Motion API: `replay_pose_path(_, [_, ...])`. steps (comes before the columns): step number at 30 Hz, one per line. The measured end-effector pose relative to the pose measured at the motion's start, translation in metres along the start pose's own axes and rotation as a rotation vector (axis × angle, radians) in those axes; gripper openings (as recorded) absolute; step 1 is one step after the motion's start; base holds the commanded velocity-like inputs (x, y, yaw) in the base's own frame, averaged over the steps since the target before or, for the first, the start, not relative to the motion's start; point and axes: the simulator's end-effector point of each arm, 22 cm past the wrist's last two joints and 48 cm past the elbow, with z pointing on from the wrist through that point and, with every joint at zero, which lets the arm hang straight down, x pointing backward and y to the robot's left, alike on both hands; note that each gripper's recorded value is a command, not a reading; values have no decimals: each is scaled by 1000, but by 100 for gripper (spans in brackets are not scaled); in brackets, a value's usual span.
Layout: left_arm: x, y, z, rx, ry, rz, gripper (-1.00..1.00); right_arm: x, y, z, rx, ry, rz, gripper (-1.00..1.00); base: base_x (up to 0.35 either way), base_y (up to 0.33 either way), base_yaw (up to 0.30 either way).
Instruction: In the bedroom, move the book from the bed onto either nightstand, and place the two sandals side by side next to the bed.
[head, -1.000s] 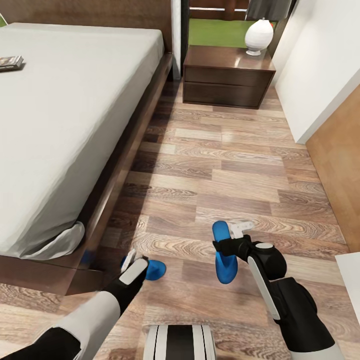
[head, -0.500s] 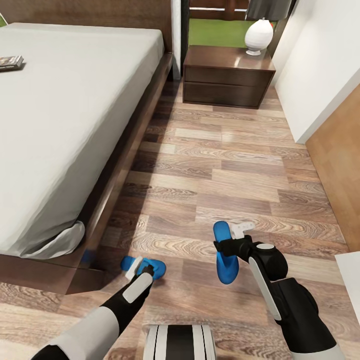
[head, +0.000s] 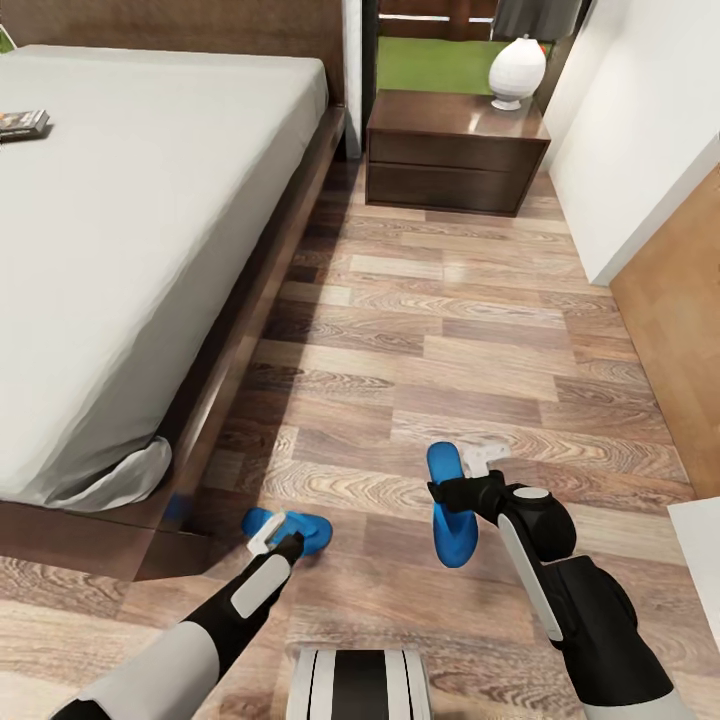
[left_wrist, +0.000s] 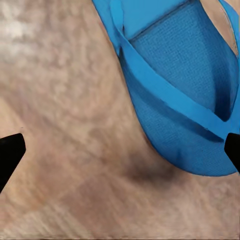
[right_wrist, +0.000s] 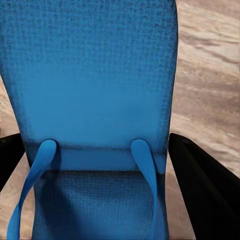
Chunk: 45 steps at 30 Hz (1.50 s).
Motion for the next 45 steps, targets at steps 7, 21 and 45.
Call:
replay_pose_path(7, [3,-2,1,21,17,72,100,-1,1,0,-2,-3,0,-100,-205,0,0])
replay_pose_path(21, [25,73,6,-24,152,222,100,-6,6,0,-12,-5,-1,-100,-23,0,52])
replay_pose_path(45, [-8,242,-112,-78,79,91,100,-23,-106,42,70,192,-591,-100,0,0,276])
